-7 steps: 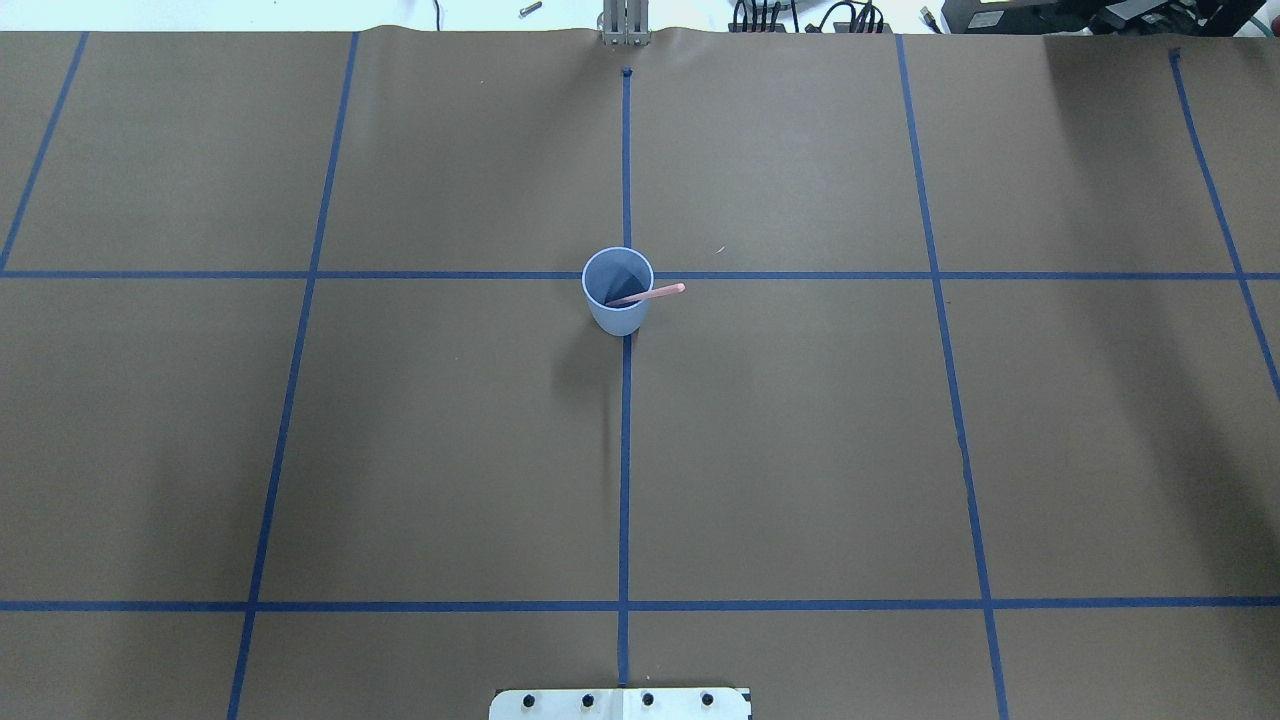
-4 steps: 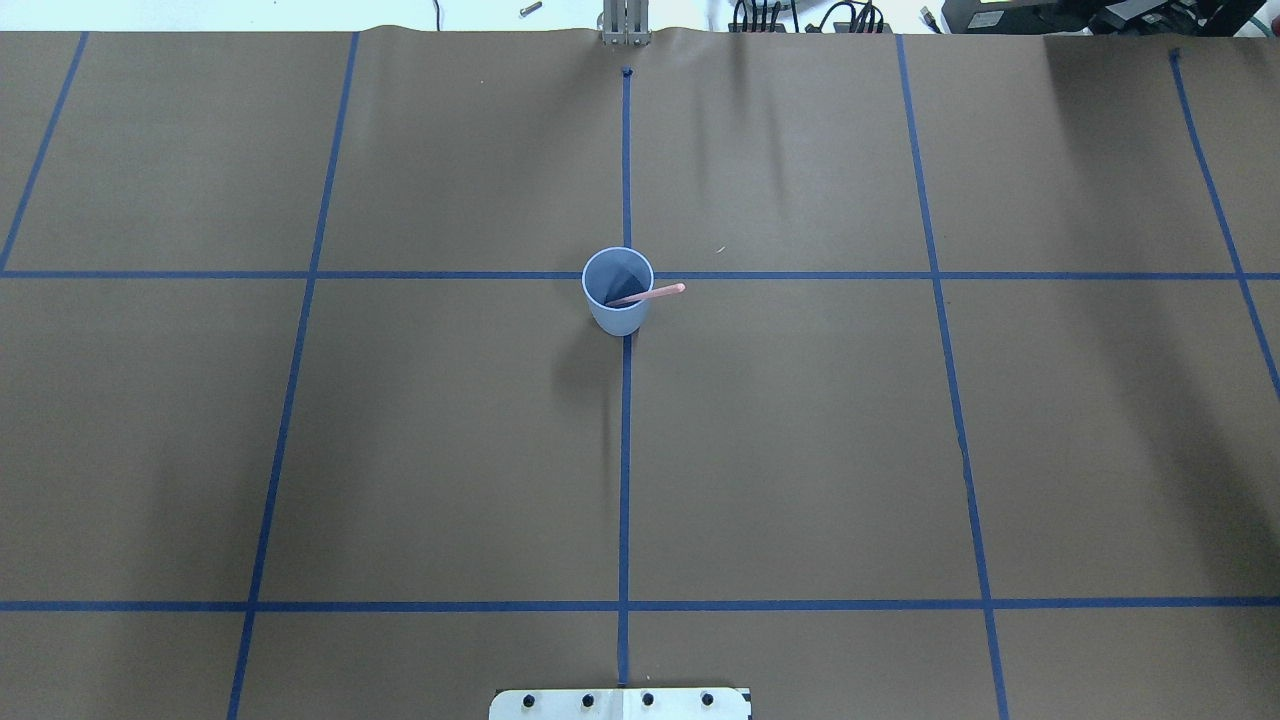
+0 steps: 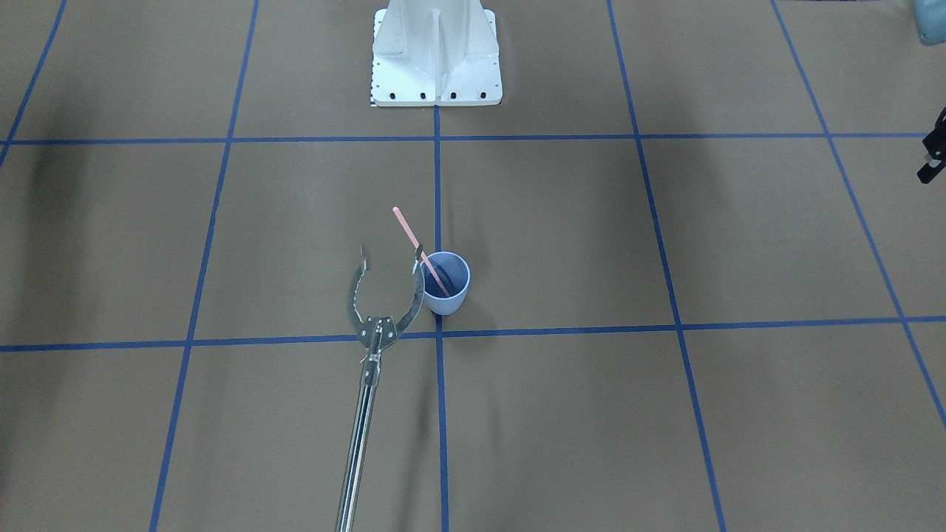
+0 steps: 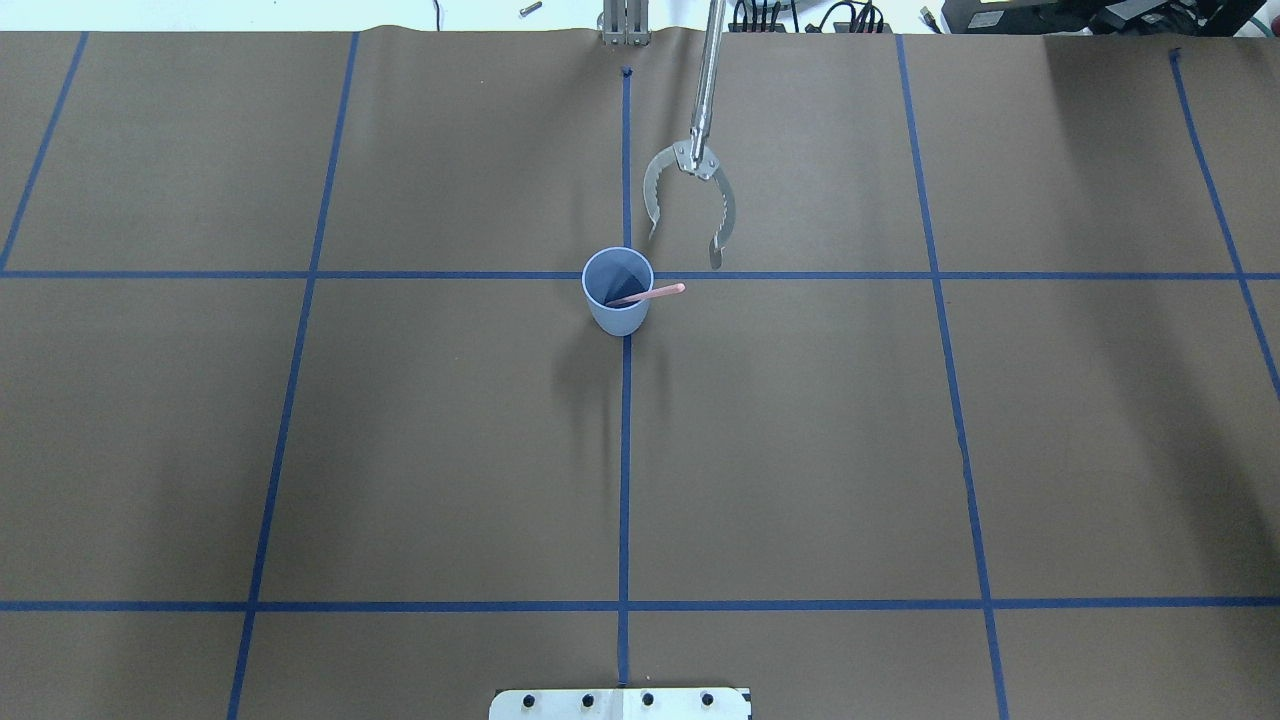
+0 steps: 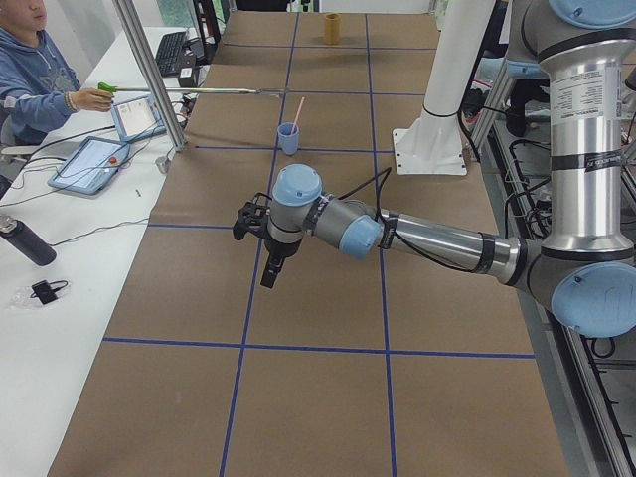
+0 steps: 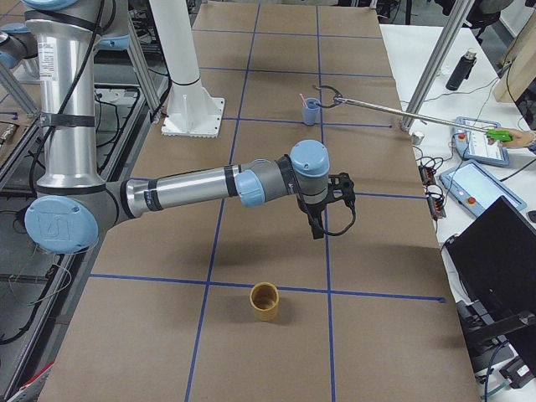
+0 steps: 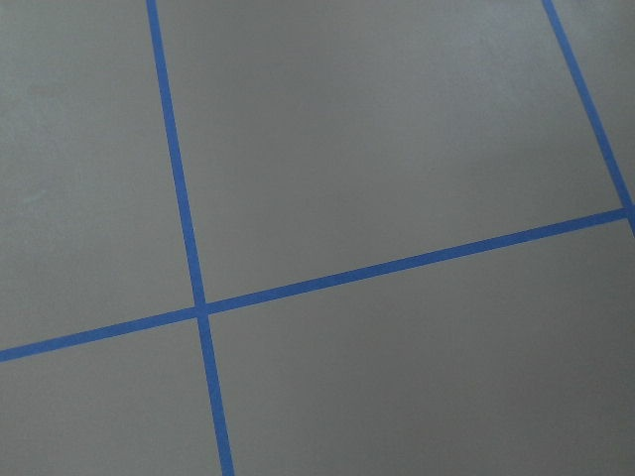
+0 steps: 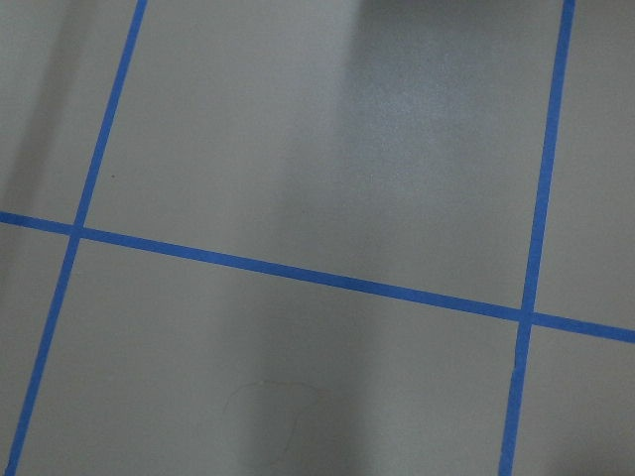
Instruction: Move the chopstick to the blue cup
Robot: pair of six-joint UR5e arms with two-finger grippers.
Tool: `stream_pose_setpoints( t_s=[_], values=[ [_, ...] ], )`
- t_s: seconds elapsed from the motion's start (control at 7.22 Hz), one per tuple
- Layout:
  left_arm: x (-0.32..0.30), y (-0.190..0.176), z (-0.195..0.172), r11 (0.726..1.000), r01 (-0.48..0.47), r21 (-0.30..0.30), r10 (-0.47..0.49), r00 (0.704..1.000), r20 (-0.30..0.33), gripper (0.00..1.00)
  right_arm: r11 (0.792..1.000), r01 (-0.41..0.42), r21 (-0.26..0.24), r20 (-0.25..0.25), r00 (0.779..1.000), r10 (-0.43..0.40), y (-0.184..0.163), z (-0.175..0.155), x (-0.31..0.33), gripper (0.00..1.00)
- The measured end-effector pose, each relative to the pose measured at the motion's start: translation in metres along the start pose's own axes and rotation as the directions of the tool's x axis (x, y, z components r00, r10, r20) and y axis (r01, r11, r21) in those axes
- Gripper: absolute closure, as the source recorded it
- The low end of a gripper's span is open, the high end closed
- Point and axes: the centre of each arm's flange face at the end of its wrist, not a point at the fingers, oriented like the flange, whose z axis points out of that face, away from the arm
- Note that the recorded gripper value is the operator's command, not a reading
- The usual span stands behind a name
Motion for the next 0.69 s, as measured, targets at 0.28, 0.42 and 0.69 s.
stream_pose_setpoints(
  t_s=[0.28,0.42,0.69],
  values=[
    [-0.0007,0.0003,0.0011,1.0,0.001,-0.002,-0.001,1.0,0.001,0.02,1.0,-0.004,-0.005,0.0,1.0,0.004,0.0003,0.002,0.0016,0.0],
    [-0.001,0.0005,0.0017,1.0,0.001,-0.003,-0.001,1.0,0.001,0.02,1.0,-0.004,-0.005,0.0,1.0,0.004,0.0003,0.0023,0.0017,0.0],
    [-0.0005,0.0004,0.0014,1.0,0.0,-0.002,0.0,1.0,0.001,0.02,1.0,-0.005,-0.006,0.001,1.0,0.005,0.0008,0.0026,0.002,0.0]
  ],
)
